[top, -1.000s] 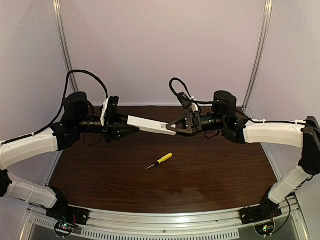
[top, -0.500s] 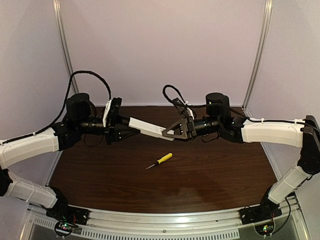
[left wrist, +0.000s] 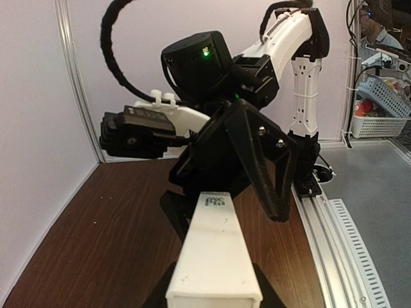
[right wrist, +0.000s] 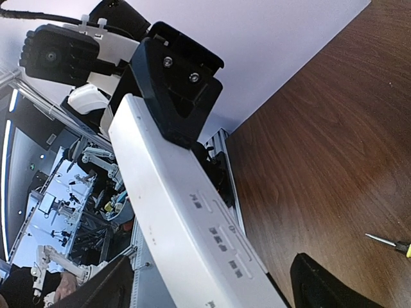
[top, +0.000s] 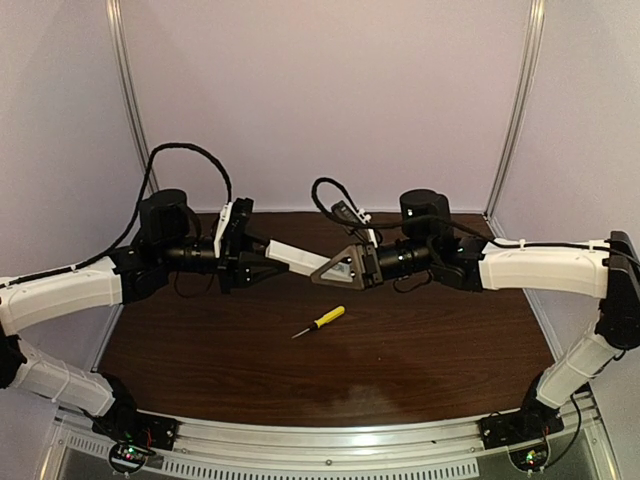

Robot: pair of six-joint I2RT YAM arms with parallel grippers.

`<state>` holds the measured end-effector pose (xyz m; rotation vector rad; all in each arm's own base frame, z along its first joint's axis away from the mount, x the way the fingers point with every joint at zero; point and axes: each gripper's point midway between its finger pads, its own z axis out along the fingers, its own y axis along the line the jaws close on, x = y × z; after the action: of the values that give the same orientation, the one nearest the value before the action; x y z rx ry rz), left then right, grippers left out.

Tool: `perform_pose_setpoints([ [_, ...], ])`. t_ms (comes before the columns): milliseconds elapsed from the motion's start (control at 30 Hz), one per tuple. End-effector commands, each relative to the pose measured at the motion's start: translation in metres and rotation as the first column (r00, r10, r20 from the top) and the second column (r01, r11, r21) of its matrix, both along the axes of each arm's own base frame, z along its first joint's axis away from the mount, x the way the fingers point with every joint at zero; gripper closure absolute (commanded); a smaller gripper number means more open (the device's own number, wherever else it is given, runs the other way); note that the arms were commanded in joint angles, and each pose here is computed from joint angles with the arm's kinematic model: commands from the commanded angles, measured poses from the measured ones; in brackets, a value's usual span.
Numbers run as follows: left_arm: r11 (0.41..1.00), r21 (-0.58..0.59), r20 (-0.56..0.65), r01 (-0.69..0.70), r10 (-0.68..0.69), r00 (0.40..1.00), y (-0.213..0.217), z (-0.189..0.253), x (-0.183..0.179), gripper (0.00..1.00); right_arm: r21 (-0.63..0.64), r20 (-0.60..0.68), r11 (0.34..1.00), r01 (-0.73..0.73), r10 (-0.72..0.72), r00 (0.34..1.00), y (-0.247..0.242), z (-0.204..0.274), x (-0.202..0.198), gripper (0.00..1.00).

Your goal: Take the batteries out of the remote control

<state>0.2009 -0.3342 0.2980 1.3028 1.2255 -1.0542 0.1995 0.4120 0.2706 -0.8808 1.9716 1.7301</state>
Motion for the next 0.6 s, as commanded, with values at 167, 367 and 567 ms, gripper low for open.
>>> perform_pose_setpoints([
  [167,0.999,-0.048,0.044,-0.007,0.009,0.999,-0.002,0.019,0.002,1.0,0.015,0.123,1.0,0.024,-0.026,0.992,-0.007,0.028,-0.001,0.0],
  [367,0.998,-0.058,0.045,-0.01,0.012,0.999,0.0,0.023,0.0,1.0,-0.017,0.173,0.998,0.063,-0.059,0.983,-0.015,0.029,0.004,0.0],
  [567,0.998,-0.061,0.039,-0.005,0.007,0.999,0.0,0.023,-0.001,1.0,-0.045,0.26,0.993,0.112,-0.097,0.961,-0.029,0.032,0.01,0.0],
])
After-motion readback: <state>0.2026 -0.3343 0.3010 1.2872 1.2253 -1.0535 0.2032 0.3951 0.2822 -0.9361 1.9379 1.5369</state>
